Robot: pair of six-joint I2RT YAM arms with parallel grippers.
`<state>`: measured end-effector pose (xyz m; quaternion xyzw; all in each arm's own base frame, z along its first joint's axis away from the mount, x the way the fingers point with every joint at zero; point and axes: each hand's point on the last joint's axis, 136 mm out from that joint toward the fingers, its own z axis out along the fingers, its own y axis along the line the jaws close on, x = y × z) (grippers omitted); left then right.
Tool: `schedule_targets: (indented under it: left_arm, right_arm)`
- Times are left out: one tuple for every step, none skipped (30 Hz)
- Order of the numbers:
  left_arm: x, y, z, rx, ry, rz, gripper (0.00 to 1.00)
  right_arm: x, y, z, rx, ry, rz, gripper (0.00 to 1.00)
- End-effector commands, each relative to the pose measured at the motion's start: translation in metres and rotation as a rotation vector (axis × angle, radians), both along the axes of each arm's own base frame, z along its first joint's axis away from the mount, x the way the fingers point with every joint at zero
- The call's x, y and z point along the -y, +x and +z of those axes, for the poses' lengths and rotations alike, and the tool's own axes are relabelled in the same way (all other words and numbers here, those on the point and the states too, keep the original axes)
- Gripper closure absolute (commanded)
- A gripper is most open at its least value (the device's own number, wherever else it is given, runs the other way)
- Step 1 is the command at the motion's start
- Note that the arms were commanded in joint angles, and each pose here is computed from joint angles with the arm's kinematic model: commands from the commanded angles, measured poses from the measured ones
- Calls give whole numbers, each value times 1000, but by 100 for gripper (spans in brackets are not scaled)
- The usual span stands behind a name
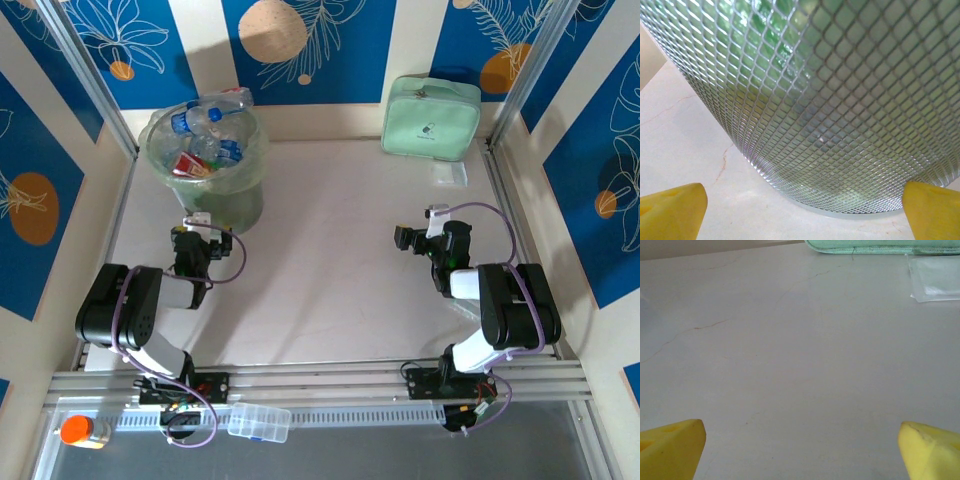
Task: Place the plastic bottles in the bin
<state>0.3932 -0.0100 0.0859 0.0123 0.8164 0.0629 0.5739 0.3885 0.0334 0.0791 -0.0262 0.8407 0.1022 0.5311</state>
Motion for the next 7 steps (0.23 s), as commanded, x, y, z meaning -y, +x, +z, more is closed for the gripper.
schedule_targets:
  left_arm:
    - [-4,1,9,34,-2,19,1]
    - [-4,2,8,27,-6,16,1]
    - [-4,2,7,23,-10,14,1]
    - [-4,2,8,27,-10,12,1]
    - [-4,1,8,33,-9,12,1]
    - [-4,1,9,36,-10,12,1]
    - [-4,1,9,36,-8,12,1]
  right_arm:
    - [0,7,16,51,8,7,1]
    - [0,7,15,49,8,7,1]
    - [0,7,16,50,8,7,1]
    - [0,7,16,50,8,7,1]
    - [0,7,16,51,8,6,1]
    - [0,7,16,51,8,6,1]
    - [0,7,16,50,8,7,1]
